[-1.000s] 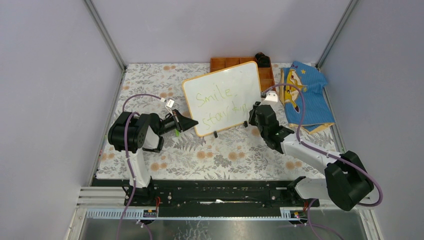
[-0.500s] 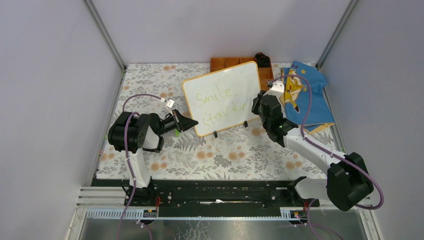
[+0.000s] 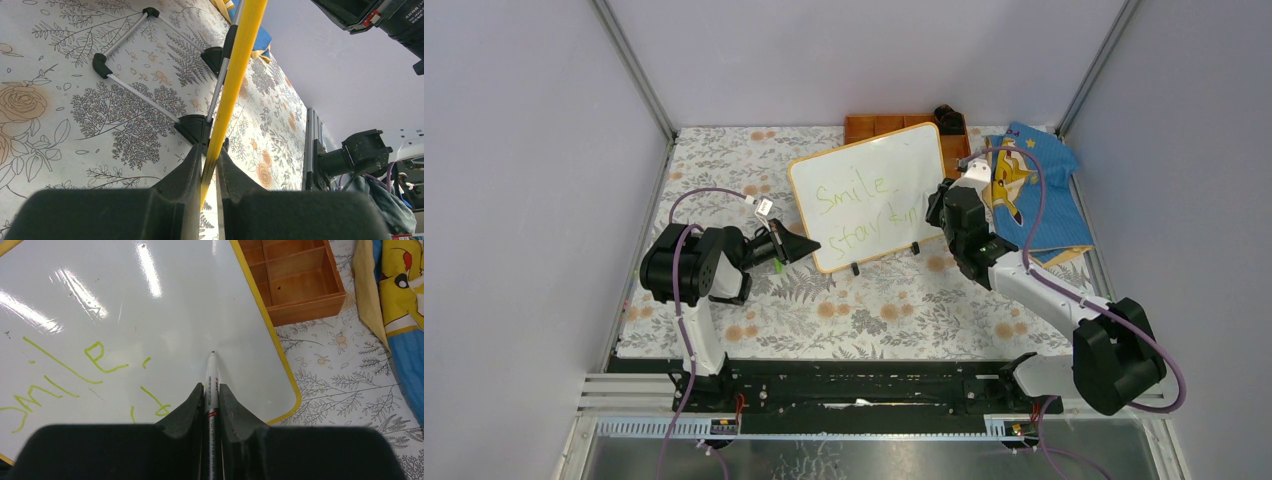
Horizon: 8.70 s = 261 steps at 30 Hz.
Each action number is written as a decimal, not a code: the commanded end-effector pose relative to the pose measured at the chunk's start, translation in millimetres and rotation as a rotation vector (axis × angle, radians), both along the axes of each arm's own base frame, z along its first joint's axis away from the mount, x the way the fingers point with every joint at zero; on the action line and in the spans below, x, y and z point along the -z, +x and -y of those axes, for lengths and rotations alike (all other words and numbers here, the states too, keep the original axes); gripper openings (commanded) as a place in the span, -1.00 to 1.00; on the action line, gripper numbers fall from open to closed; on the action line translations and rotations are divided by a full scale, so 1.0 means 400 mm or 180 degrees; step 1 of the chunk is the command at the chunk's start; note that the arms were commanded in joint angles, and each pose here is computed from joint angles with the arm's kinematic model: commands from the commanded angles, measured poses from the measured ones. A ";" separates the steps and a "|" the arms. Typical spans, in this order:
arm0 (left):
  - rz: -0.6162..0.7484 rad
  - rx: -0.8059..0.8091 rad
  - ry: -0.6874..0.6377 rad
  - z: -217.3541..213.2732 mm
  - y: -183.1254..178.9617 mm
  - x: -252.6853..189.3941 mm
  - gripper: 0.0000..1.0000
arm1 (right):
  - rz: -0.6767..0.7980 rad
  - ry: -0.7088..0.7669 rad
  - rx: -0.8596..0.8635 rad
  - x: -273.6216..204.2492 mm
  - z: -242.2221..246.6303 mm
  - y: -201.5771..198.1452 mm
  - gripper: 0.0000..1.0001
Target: Write a sentence on the whiteboard
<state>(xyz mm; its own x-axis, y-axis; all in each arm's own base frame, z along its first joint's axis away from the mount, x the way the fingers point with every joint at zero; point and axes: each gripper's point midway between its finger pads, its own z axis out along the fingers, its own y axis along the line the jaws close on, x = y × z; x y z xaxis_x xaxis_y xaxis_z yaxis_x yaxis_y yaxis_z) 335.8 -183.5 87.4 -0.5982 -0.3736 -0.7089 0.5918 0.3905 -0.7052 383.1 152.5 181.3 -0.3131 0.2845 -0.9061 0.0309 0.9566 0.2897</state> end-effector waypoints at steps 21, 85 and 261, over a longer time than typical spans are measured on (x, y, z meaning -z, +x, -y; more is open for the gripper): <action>-0.0320 -0.0127 0.0075 -0.011 0.005 0.053 -1.00 | 0.0109 0.0103 0.0055 -0.012 -0.006 0.035 -1.00; -0.0336 -0.0115 0.0093 -0.008 0.004 0.057 -1.00 | -0.0015 0.0136 -0.0153 0.031 -0.019 -0.002 -1.00; -0.0373 -0.0098 0.0110 -0.004 0.003 0.062 -1.00 | 0.0193 0.0808 0.0602 0.062 0.134 -0.102 -1.00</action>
